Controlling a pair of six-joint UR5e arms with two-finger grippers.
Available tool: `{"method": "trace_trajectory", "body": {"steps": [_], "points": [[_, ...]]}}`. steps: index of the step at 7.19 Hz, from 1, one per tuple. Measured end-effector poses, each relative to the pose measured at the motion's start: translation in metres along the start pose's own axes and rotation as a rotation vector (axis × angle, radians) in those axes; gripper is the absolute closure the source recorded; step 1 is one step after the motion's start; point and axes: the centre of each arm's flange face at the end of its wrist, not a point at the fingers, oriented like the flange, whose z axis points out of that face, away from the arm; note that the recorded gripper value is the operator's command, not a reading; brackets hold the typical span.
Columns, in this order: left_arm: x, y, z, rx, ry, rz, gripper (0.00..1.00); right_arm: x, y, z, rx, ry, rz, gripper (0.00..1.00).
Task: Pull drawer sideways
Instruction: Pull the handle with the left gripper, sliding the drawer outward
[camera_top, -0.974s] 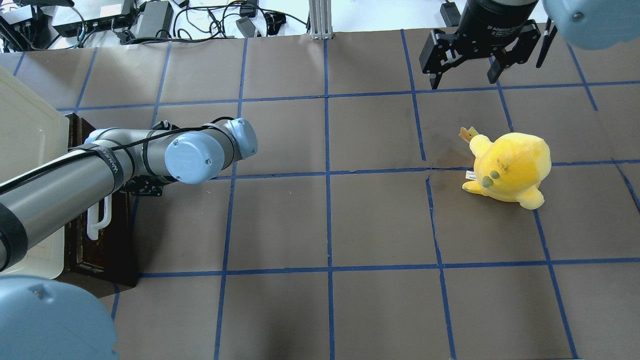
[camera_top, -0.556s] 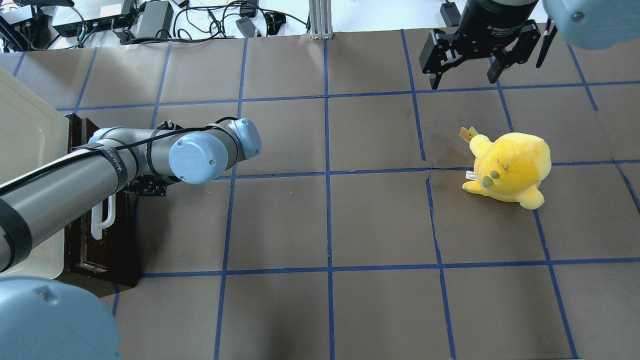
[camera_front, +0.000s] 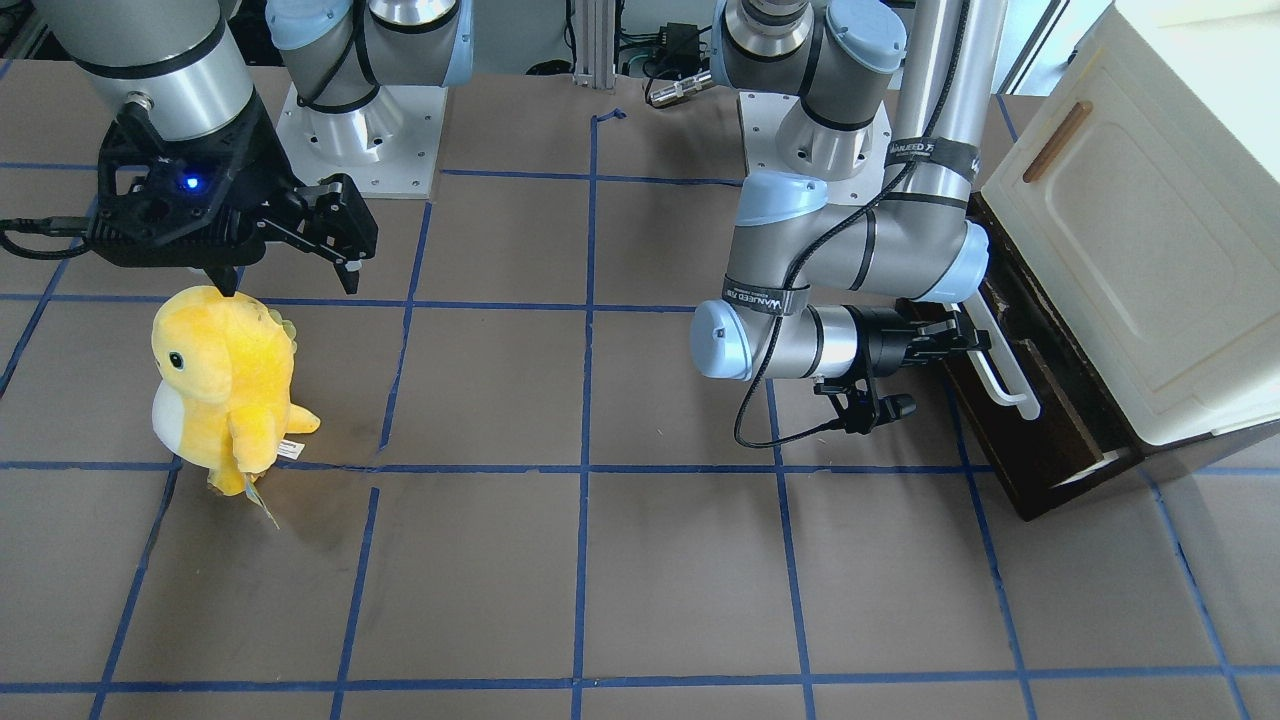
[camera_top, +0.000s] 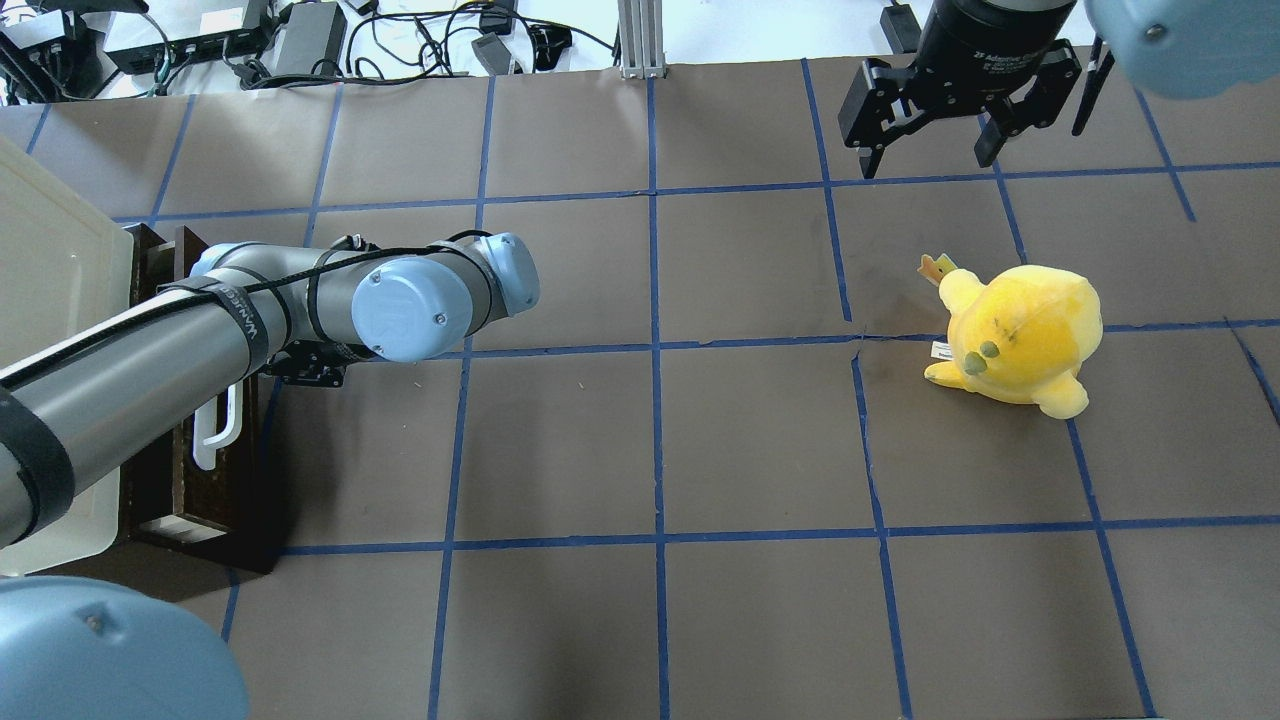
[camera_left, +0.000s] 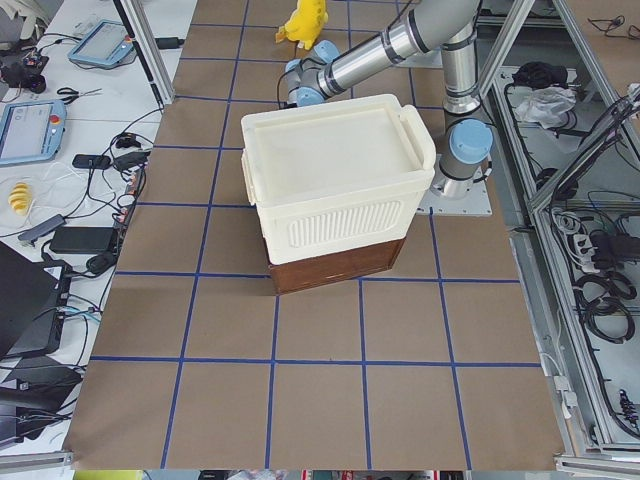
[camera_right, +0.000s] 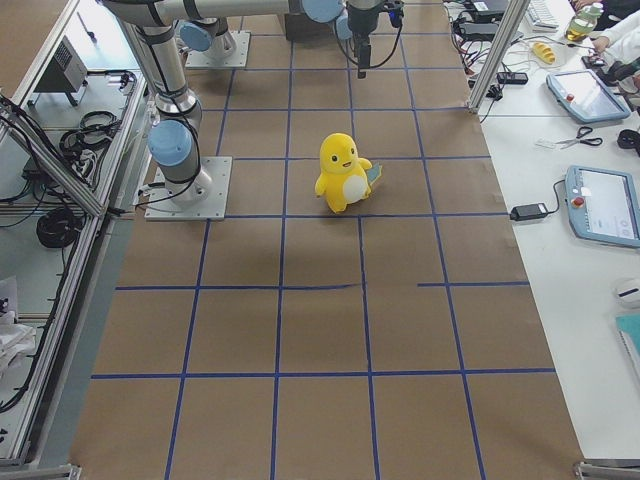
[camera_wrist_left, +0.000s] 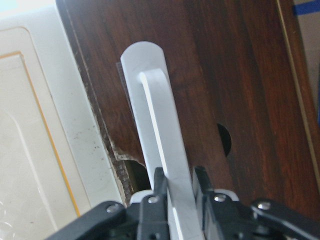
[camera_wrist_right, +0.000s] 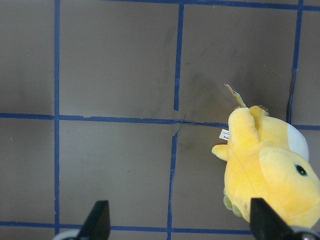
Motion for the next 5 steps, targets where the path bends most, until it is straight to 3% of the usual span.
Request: {"method": "trace_trajectory", "body": {"steps": [5], "points": [[0.0028,0.0007,-0.0108,0.008,0.010,0.004,0.91,0.0000,0.0000,0.0000,0.000,0.000,0.000,0.00]]}}
